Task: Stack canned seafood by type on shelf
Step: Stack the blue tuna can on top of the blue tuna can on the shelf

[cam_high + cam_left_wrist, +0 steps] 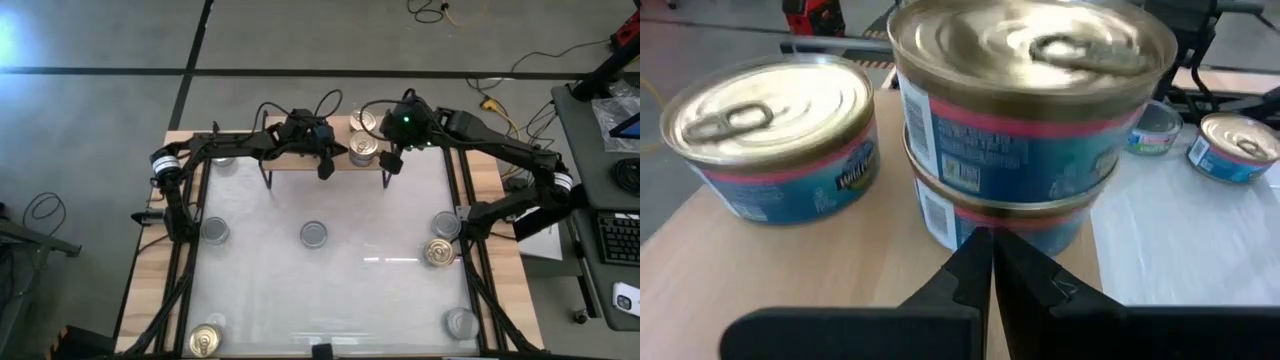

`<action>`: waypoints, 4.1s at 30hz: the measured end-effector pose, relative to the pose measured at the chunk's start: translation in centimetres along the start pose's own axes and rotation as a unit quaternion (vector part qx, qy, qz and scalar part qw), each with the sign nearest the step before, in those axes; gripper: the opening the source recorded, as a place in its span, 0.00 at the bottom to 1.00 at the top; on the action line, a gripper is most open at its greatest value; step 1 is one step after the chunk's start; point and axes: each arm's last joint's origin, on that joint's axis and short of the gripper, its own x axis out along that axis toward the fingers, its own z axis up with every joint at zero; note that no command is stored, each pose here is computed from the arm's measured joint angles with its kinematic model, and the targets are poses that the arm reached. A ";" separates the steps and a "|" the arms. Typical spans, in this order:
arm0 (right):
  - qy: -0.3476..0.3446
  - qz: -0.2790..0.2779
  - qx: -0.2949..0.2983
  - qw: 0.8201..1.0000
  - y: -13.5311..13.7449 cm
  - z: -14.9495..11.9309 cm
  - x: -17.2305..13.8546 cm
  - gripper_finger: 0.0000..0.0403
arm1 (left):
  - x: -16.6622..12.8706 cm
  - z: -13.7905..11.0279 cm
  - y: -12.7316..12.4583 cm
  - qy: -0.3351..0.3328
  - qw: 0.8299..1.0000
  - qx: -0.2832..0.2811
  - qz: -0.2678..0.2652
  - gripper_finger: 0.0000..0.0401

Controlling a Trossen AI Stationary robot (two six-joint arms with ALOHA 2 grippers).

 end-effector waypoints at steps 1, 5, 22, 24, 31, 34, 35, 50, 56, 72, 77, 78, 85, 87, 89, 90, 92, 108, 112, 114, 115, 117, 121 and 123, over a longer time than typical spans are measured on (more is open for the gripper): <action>-0.014 -0.002 0.004 1.000 0.0 0.2 0.0 0.99 | -0.1 0.1 0.0 0.001 1.000 0.000 0.000 0.00; -0.045 -0.024 0.016 0.999 -0.2 0.9 0.4 0.99 | -1.7 1.4 -0.3 -0.002 1.000 0.005 0.000 0.00; -0.009 -0.061 0.007 0.998 -0.7 0.8 2.6 0.99 | -12.7 5.7 -3.5 -0.006 1.000 0.031 -0.003 0.00; -0.009 -0.062 0.007 0.998 -0.7 0.8 2.6 0.99 | -13.6 5.5 -3.7 -0.008 0.999 0.032 -0.001 0.00; -0.011 -0.063 0.007 0.998 -0.7 0.8 2.6 0.99 | -16.0 5.2 -4.2 0.028 1.000 0.009 0.001 0.00; -0.013 -0.063 0.007 0.998 -0.7 0.8 2.5 0.99 | -16.2 4.5 -4.4 0.050 0.999 0.002 -0.003 0.00; -0.013 -0.063 0.007 0.998 -0.7 0.8 2.5 0.99 | -16.2 4.2 -4.4 0.054 0.999 -0.001 -0.004 0.00; -0.017 -0.101 -0.001 0.995 -1.0 1.0 1.8 0.99 | -17.1 2.6 -5.7 0.038 0.999 -0.007 -0.011 0.00; -0.082 -0.102 -0.007 0.991 -0.6 2.2 -2.1 0.99 | -20.6 2.1 -10.6 0.098 0.991 -0.047 -0.082 0.00; -0.181 0.056 -0.110 0.976 9.5 1.7 -7.8 0.99 | -26.0 -3.8 -23.5 0.401 0.875 -0.262 -0.068 0.00; -0.165 0.120 -0.119 0.972 13.7 0.7 -7.5 0.99 | -26.7 -6.6 -27.5 0.477 0.835 -0.268 -0.060 0.00; -0.162 0.131 -0.117 0.971 14.4 0.6 -7.6 0.99 | -26.8 -7.3 -28.3 0.492 0.824 -0.273 -0.058 0.00; -0.135 0.133 -0.102 0.977 18.9 -0.2 -6.6 0.99 | -26.6 -10.8 -34.2 0.539 0.785 -0.295 -0.073 0.00; -0.129 0.138 -0.096 0.977 19.9 -0.4 -6.2 0.99 | -26.2 -11.7 -35.6 0.551 0.776 -0.296 -0.080 0.00; -0.120 0.145 -0.092 0.978 20.9 -0.7 -5.9 0.99 | -26.0 -12.8 -36.8 0.575 0.761 -0.291 -0.071 0.00; -0.115 0.146 -0.095 0.978 21.4 -0.9 -5.7 0.99 | -25.8 -13.3 -37.2 0.590 0.752 -0.287 -0.063 0.00; -0.107 0.145 -0.104 0.978 22.3 -1.2 -5.5 0.99 | -25.5 -14.2 -37.9 0.620 0.732 -0.280 -0.049 0.00; -0.092 0.152 -0.136 0.975 23.7 -2.2 -5.5 0.99 | -21.6 -14.6 -38.1 0.687 0.656 -0.305 -0.076 0.00; -0.091 0.155 -0.139 0.974 23.9 -2.3 -5.7 0.99 | -21.7 -15.2 -38.8 0.716 0.622 -0.308 -0.077 0.00; -0.091 0.157 -0.140 0.974 24.0 -2.4 -5.8 0.99 | -21.6 -15.6 -39.1 0.723 0.615 -0.306 -0.074 0.00; -0.090 0.158 -0.140 0.973 24.0 -2.5 -5.8 0.99 | -21.5 -15.9 -39.1 0.725 0.613 -0.305 -0.070 0.00; -0.090 0.160 -0.142 0.973 24.1 -2.5 -5.9 0.99 | -21.2 -16.4 -39.3 0.733 0.606 -0.303 -0.063 0.00; -0.090 0.160 -0.140 0.973 24.1 -2.5 -5.9 0.99 | -20.8 -17.4 -39.6 0.757 0.582 -0.293 -0.054 0.00; -0.090 0.160 -0.140 0.973 24.1 -2.5 -5.9 0.99 | -20.6 -17.8 -39.7 0.765 0.575 -0.286 -0.054 0.00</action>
